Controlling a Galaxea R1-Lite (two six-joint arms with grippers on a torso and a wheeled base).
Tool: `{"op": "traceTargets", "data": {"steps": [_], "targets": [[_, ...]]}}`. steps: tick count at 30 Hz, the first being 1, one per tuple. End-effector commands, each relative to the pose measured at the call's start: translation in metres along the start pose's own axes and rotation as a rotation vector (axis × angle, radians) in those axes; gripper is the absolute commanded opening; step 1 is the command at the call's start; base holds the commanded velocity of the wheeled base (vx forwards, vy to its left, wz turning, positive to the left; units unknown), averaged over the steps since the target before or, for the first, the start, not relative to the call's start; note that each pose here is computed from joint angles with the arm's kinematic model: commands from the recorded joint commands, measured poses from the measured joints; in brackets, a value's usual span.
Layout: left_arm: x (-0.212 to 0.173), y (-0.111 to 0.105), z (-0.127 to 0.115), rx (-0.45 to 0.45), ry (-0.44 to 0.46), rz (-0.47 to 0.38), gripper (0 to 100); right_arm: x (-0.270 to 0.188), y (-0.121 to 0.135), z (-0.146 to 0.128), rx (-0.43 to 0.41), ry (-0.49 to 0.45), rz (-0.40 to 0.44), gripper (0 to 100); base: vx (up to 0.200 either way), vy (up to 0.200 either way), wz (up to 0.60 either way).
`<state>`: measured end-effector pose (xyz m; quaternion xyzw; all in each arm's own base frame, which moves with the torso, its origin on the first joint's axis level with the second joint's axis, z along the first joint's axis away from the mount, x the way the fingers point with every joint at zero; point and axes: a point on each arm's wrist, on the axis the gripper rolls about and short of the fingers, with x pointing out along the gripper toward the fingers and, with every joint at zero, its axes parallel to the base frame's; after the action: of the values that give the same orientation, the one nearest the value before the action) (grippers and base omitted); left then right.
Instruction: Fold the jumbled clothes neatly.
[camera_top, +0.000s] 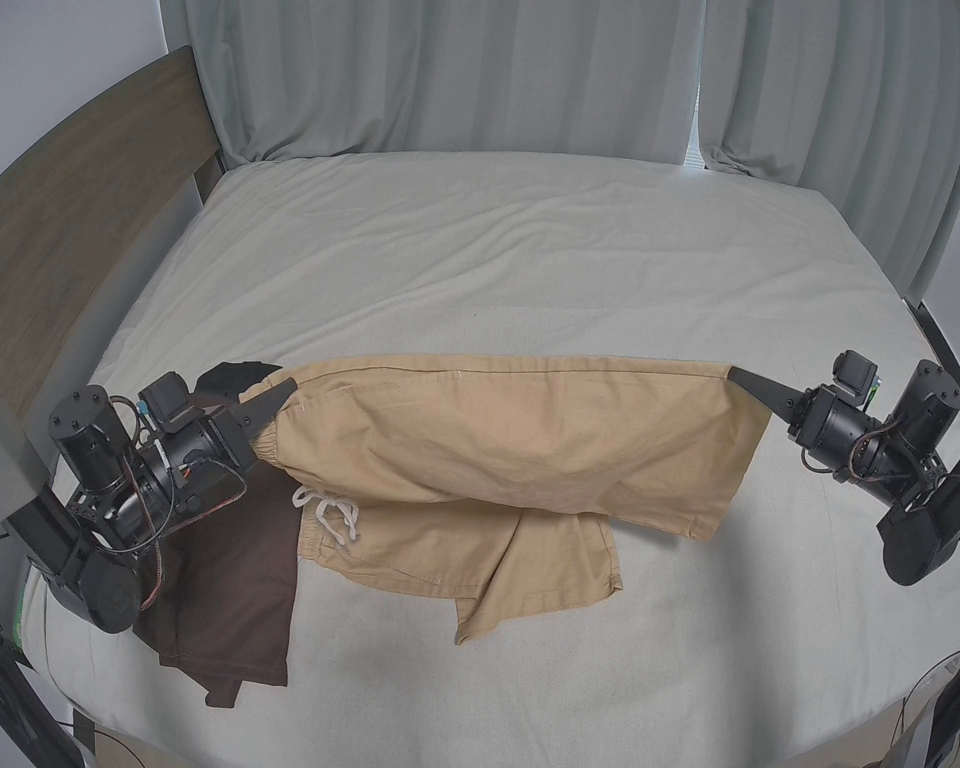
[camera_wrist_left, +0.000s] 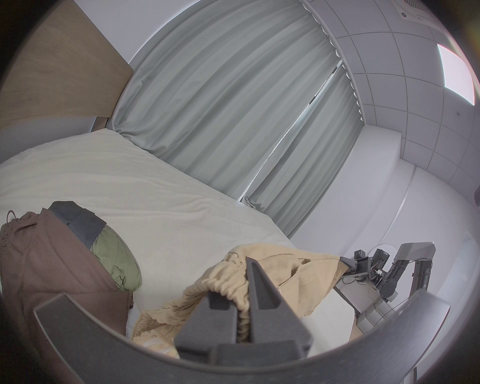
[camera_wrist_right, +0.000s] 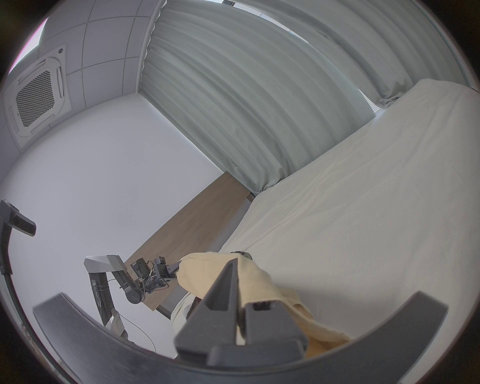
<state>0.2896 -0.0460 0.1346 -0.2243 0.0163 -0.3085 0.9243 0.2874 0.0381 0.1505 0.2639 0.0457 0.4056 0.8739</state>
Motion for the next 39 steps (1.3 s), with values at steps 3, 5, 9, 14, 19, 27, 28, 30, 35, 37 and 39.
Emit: {"op": "traceTargets", "data": {"steps": [3,5,9,14,19,27,28,30,35,37,39], "targets": [[0.0,0.003,-0.001,-0.002,0.002,0.01,0,-0.001,-0.003,0.001,-0.001,-0.004,-0.009,0,0.0,0.0,0.0],[0.0,0.004,-0.001,-0.002,0.001,0.011,0,-0.001,-0.005,0.001,0.001,-0.004,-0.013,0,0.0,0.0,0.0],[0.0,0.005,-0.001,-0.003,0.0,0.016,0,-0.001,-0.008,0.001,0.001,-0.007,-0.02,0,0.0,0.0,0.0],[0.0,0.005,-0.001,-0.003,0.0,0.016,0,-0.001,-0.009,0.003,-0.003,-0.012,-0.022,0,0.0,0.0,0.0],[0.0,0.005,0.0,-0.001,-0.003,0.016,0,-0.002,-0.01,0.004,-0.004,-0.014,-0.024,0,0.0,0.0,0.0],[0.002,0.006,0.001,0.0,-0.008,0.018,0,0.0,-0.009,0.001,-0.001,-0.005,-0.021,0,0.0,0.0,0.0],[0.003,0.006,0.002,0.003,-0.014,0.015,0,0.001,-0.01,0.001,-0.003,-0.007,-0.02,0,0.0,0.0,0.0],[0.004,0.006,0.004,0.005,-0.023,0.012,0,0.004,-0.011,0.003,-0.008,-0.01,-0.014,0,0.0,0.0,0.0],[0.012,0.012,0.003,0.006,-0.027,0.015,0,0.022,-0.031,0.005,-0.022,-0.027,-0.018,0,0.0,0.0,0.0],[0.016,0.013,0.005,0.012,-0.038,0.014,0,0.026,-0.034,0.006,-0.028,-0.044,-0.028,0,0.0,0.0,0.0],[0.027,0.019,0.009,0.018,-0.083,0.045,0,0.033,-0.045,0.005,-0.028,-0.062,-0.053,0,0.0,0.0,0.0]]}}
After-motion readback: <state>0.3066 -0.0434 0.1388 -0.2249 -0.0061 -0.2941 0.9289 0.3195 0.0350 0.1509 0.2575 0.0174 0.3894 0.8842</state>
